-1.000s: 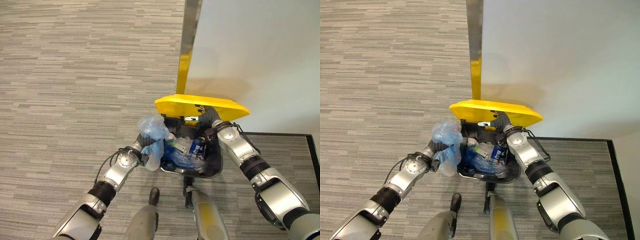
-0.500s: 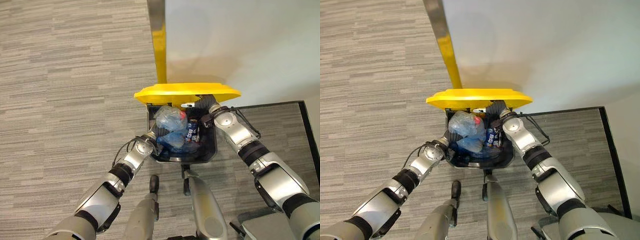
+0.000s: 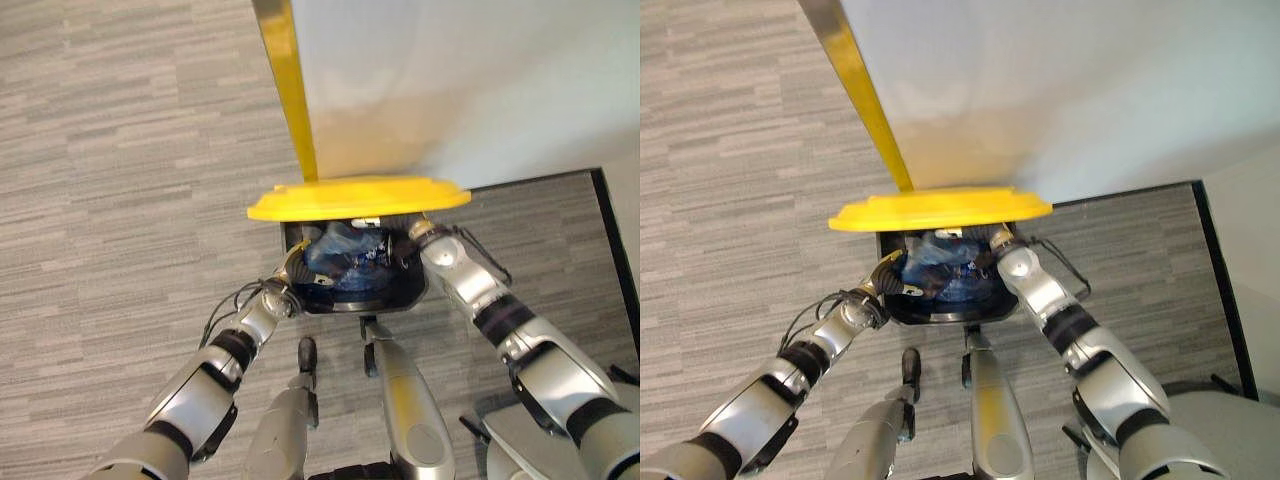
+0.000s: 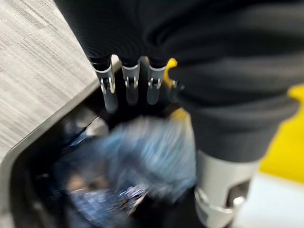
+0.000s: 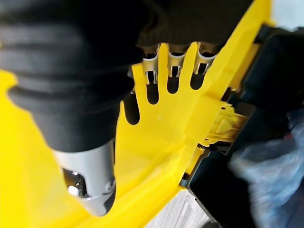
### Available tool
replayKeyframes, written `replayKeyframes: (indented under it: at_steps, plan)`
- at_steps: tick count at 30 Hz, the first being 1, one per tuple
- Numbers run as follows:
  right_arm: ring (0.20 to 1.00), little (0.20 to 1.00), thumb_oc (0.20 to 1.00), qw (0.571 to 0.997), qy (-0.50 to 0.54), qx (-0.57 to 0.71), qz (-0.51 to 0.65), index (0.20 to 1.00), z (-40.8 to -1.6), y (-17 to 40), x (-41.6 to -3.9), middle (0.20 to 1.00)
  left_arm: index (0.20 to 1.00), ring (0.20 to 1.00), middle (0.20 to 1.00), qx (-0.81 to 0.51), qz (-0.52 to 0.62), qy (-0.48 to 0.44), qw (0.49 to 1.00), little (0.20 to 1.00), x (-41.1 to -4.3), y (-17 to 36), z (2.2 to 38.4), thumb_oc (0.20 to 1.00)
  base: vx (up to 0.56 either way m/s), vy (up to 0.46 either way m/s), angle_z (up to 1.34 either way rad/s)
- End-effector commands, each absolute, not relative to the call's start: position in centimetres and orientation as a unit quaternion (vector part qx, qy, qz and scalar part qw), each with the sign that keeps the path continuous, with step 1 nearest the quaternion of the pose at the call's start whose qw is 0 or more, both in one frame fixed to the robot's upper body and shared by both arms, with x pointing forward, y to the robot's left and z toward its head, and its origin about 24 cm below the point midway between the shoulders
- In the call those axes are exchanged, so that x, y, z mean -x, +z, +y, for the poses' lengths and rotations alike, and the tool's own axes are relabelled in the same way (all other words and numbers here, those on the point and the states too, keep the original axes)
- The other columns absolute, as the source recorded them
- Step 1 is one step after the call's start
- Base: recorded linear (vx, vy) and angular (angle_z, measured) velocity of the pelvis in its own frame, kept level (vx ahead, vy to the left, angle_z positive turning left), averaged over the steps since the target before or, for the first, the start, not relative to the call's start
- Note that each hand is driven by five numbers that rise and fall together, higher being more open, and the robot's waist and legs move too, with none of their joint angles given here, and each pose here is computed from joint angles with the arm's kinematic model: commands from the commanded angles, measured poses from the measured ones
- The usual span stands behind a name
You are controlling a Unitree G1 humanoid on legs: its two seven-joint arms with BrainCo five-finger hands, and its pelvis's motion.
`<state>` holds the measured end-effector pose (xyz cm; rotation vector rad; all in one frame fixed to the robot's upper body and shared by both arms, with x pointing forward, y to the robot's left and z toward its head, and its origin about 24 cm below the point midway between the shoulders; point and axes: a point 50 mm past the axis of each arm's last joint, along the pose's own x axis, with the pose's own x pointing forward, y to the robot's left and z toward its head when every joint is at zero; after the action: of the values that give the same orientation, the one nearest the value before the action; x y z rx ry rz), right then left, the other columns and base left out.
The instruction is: Gather garbage on tea table into small bin, then transfer packed bag to large trash can.
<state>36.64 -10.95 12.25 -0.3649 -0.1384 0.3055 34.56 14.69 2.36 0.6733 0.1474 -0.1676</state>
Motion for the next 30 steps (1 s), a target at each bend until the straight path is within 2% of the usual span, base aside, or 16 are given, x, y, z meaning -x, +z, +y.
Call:
replayKeyframes:
  at_steps: [1, 3, 6, 8, 14, 23, 30]
  plan:
    - [1.0, 1.0, 1.0, 0.967, 0.168, 0.146, -0.126, 1.0, -10.0, 13.8, -35.9, 1.0, 1.0, 1.0, 1.0, -0.282, 0.08, -0.065, 0.954, 1.0, -33.1, 1.4, 16.7, 1.0, -0.05, 0.0, -0.01]
    - [1.0, 1.0, 1.0, 0.967, 0.169, 0.147, -0.118, 1.0, -10.2, 13.2, -35.5, 1.0, 1.0, 1.0, 1.0, -0.275, 0.086, -0.06, 0.956, 1.0, -32.5, 1.0, 17.3, 1.0, -0.02, 0.001, -0.01]
    - [1.0, 1.0, 1.0, 0.973, 0.162, 0.14, -0.087, 1.0, -11.7, 10.4, -33.9, 1.0, 1.0, 1.0, 1.0, -0.235, 0.119, -0.021, 0.964, 1.0, -29.5, -0.8, 20.6, 1.0, -0.07, 0.039, -0.05]
    - [1.0, 1.0, 1.0, 0.975, 0.158, 0.137, -0.079, 1.0, -12.0, 9.7, -33.3, 1.0, 1.0, 1.0, 1.0, -0.225, 0.128, -0.007, 0.966, 1.0, -28.6, -1.2, 21.5, 1.0, -0.09, 0.071, -0.29]
    - [1.0, 1.0, 1.0, 0.98, 0.111, 0.162, 0.004, 1.0, -16.5, 4.8, -30.4, 1.0, 1.0, 1.0, 1.0, -0.17, 0.199, 0.065, 0.963, 1.0, -22.8, -3.9, 26.8, 1.0, -0.1, 0.086, -0.28]
    - [1.0, 1.0, 1.0, 0.972, 0.014, 0.181, 0.151, 1.0, -23.5, -1.7, -24.7, 1.0, 1.0, 1.0, 1.0, -0.158, 0.235, 0.08, 0.956, 1.0, -19.4, -4.6, 29.0, 1.0, -0.11, 0.009, -0.21]
    - [1.0, 1.0, 1.0, 0.96, -0.017, 0.184, 0.212, 1.0, -25.6, -3.8, -22.6, 1.0, 1.0, 1.0, 1.0, -0.139, 0.25, 0.096, 0.953, 1.0, -18.6, -5.4, 29.0, 1.0, 0.07, -0.109, -0.26]
